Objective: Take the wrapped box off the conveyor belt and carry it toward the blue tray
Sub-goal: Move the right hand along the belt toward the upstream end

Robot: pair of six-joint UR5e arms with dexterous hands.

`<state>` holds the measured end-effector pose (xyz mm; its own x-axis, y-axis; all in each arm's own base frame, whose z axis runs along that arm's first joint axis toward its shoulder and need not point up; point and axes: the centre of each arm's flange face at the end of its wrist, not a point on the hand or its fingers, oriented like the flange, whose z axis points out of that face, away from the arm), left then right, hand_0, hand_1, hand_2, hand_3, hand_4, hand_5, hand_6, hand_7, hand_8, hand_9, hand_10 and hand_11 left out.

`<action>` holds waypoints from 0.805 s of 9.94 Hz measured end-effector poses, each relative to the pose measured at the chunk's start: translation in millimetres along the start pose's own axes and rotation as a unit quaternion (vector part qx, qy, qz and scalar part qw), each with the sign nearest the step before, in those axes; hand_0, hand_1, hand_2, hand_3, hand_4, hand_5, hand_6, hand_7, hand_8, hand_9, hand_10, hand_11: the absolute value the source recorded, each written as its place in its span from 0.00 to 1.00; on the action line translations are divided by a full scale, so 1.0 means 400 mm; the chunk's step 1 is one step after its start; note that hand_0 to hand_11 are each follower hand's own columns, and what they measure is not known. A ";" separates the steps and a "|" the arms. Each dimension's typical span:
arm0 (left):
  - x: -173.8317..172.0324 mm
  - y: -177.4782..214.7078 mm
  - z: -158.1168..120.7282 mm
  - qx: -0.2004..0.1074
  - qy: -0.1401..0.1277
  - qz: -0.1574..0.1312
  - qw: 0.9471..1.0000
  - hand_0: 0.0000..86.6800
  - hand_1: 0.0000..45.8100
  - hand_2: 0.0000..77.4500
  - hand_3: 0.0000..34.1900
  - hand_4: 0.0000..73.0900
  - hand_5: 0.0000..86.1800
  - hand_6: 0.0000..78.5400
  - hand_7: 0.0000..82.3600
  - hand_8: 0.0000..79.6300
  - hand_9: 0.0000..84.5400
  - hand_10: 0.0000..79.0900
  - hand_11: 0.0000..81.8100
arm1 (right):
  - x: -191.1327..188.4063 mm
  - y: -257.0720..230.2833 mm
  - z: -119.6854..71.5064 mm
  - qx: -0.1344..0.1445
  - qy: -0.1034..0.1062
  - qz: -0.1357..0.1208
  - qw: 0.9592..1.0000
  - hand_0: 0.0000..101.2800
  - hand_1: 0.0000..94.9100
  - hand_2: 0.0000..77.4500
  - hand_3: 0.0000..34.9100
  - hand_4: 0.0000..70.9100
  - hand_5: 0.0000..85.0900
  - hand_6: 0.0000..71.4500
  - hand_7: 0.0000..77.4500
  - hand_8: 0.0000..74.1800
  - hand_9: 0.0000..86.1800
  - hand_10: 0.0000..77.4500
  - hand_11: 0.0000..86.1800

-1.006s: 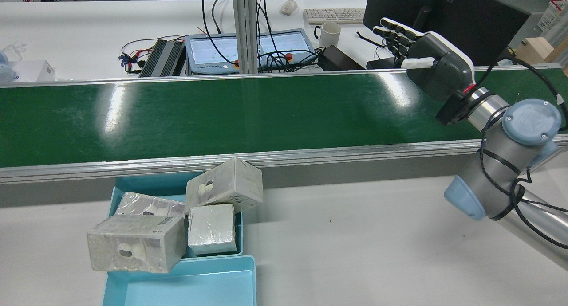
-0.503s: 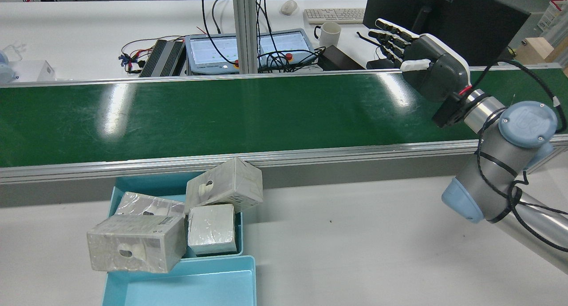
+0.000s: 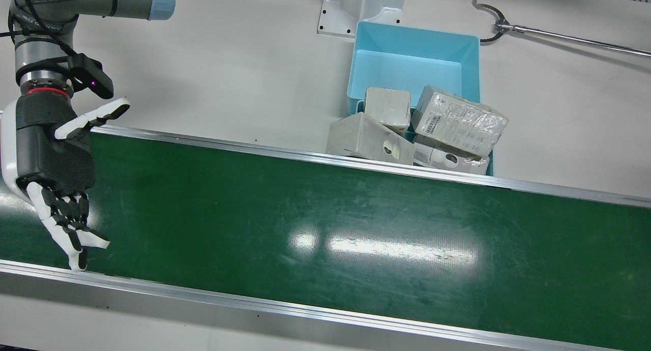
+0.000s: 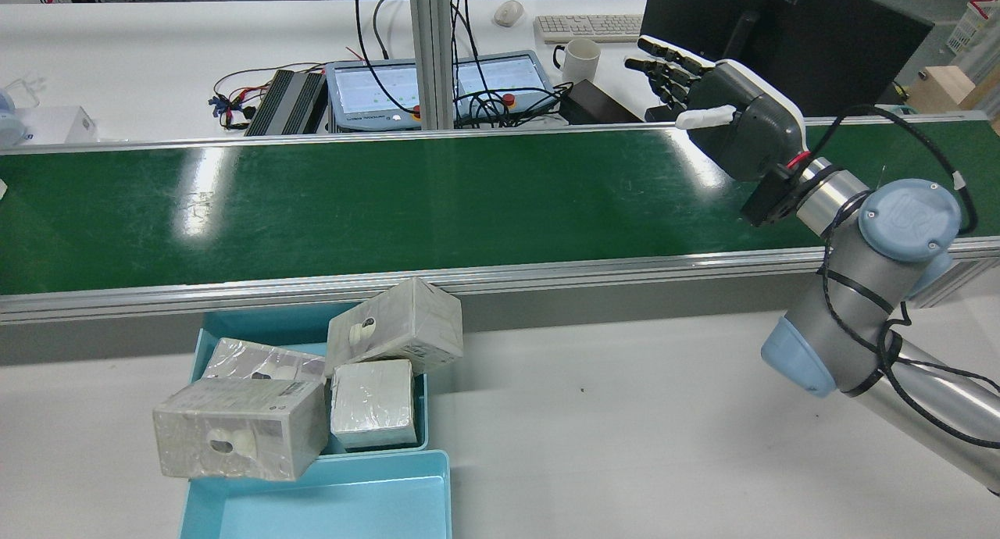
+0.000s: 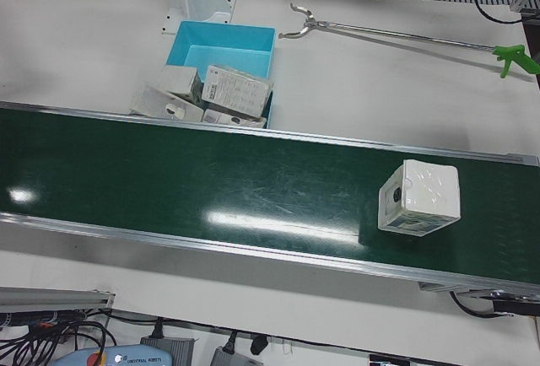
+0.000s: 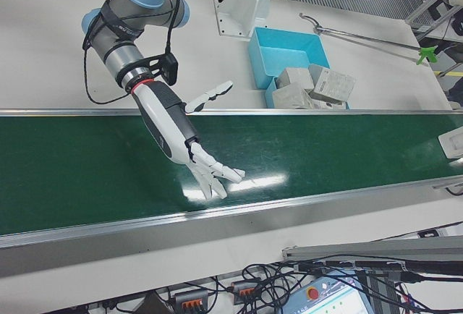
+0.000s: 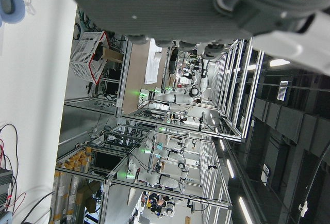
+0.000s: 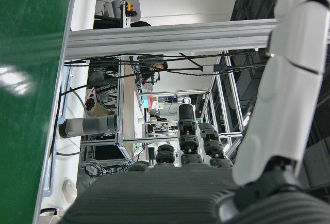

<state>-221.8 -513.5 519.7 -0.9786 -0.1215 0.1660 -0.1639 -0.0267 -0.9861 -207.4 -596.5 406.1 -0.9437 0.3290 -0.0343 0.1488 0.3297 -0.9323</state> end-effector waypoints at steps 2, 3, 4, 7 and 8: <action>0.000 0.000 0.000 0.000 0.000 0.000 1.000 0.00 0.00 0.01 0.00 0.00 0.01 0.01 0.01 0.01 0.01 0.00 0.01 | 0.012 0.027 0.005 -0.004 -0.003 -0.003 1.000 0.44 0.10 0.10 0.00 0.15 0.10 0.10 0.29 0.07 0.06 0.00 0.01; 0.000 0.000 0.000 0.000 0.000 0.000 1.000 0.00 0.00 0.01 0.00 0.00 0.01 0.01 0.01 0.01 0.00 0.00 0.01 | 0.011 0.062 0.000 0.005 -0.009 -0.010 1.000 0.45 0.09 0.13 0.00 0.16 0.12 0.10 0.27 0.04 0.04 0.00 0.01; 0.000 0.000 0.000 0.000 0.000 0.000 1.000 0.00 0.00 0.01 0.00 0.00 0.01 0.01 0.01 0.01 0.00 0.00 0.01 | 0.013 0.105 0.004 0.015 -0.012 -0.018 1.000 0.45 0.09 0.13 0.00 0.16 0.12 0.10 0.27 0.04 0.04 0.00 0.01; 0.000 0.000 0.000 0.000 0.000 0.000 1.000 0.00 0.00 0.01 0.00 0.00 0.01 0.01 0.01 0.01 0.00 0.01 0.01 | 0.061 0.180 0.017 0.045 0.000 -0.031 0.998 0.46 0.13 0.13 0.00 0.11 0.11 0.07 0.20 0.02 0.03 0.00 0.01; 0.000 0.000 0.000 0.000 0.000 0.000 1.000 0.00 0.00 0.01 0.00 0.00 0.01 0.01 0.01 0.01 0.00 0.01 0.01 | 0.084 0.181 0.020 0.049 0.007 -0.033 0.998 0.46 0.13 0.13 0.00 0.11 0.11 0.07 0.18 0.02 0.03 0.00 0.01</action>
<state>-221.8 -513.5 519.7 -0.9786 -0.1215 0.1659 -0.1639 -0.0267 -0.9861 -230.8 -568.5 334.6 -0.9463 0.3216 0.0323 0.0563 0.2623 -0.9634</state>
